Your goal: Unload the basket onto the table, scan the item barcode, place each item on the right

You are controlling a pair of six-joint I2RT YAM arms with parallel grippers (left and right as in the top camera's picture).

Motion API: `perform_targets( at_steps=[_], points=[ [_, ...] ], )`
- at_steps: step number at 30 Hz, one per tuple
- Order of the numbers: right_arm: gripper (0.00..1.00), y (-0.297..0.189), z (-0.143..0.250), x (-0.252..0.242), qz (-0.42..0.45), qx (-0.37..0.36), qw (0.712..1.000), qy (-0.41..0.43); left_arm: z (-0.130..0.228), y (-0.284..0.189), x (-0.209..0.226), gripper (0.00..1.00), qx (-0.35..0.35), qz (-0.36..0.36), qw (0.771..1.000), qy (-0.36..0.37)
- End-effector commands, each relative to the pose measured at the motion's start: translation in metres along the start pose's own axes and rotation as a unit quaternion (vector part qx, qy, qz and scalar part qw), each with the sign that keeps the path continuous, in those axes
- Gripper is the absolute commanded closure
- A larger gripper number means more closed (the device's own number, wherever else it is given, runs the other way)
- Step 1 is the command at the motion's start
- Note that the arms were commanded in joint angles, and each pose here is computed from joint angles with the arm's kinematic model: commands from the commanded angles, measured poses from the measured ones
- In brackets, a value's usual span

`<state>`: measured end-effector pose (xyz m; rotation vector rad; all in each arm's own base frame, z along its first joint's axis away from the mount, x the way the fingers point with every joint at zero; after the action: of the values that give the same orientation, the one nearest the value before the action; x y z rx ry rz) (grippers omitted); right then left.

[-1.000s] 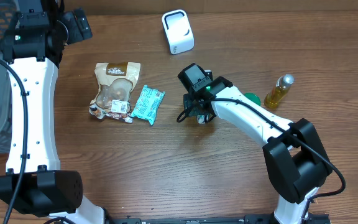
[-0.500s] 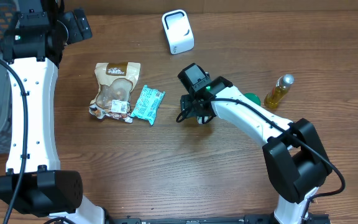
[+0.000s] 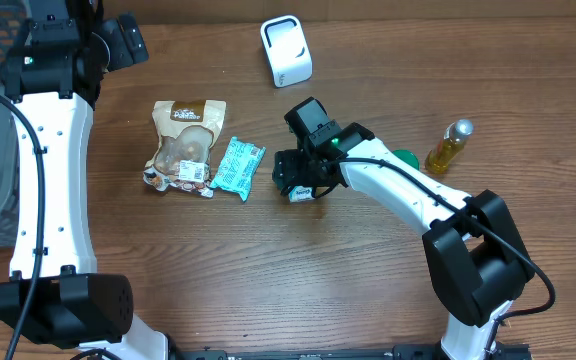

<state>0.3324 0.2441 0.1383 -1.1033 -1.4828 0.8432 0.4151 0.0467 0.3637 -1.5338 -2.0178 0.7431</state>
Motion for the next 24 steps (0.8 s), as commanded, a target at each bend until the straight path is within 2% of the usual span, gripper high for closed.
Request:
perform_targets(
  at_steps=[1,2,3,4,24],
  points=[
    [0.23,0.000,-0.001,0.004,-0.013,0.003,1.000,-0.002,-0.002,0.000,0.003,0.00,-0.003,-0.008,1.000,-0.009],
    [0.19,0.000,-0.002,0.004,-0.013,0.003,1.000,-0.001,-0.002,0.000,0.003,0.01,-0.003,-0.008,1.000,-0.009],
    [0.07,0.000,-0.002,0.003,-0.013,0.002,1.000,0.000,-0.002,0.000,0.003,0.00,-0.003,-0.008,1.000,-0.009],
    [0.00,-0.001,-0.003,0.002,-0.013,0.002,1.000,0.001,-0.002,0.000,0.003,0.00,-0.003,-0.008,1.000,-0.009],
    [0.00,-0.006,-0.018,-0.026,0.003,0.001,0.999,0.042,-0.002,0.000,0.003,0.00,-0.003,-0.008,1.000,-0.009]
  ],
)
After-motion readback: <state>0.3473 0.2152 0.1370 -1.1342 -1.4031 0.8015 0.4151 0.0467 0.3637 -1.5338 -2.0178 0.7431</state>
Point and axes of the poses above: each gripper's point midway between its finger pads, its own y axis out along the fingers, its own x axis along the line the jaws close on, z = x × y, the point moved 9 cm from there along -y, back along the fingers, and after that the axes turned 8 degrees about y, right-handed, at the moved point
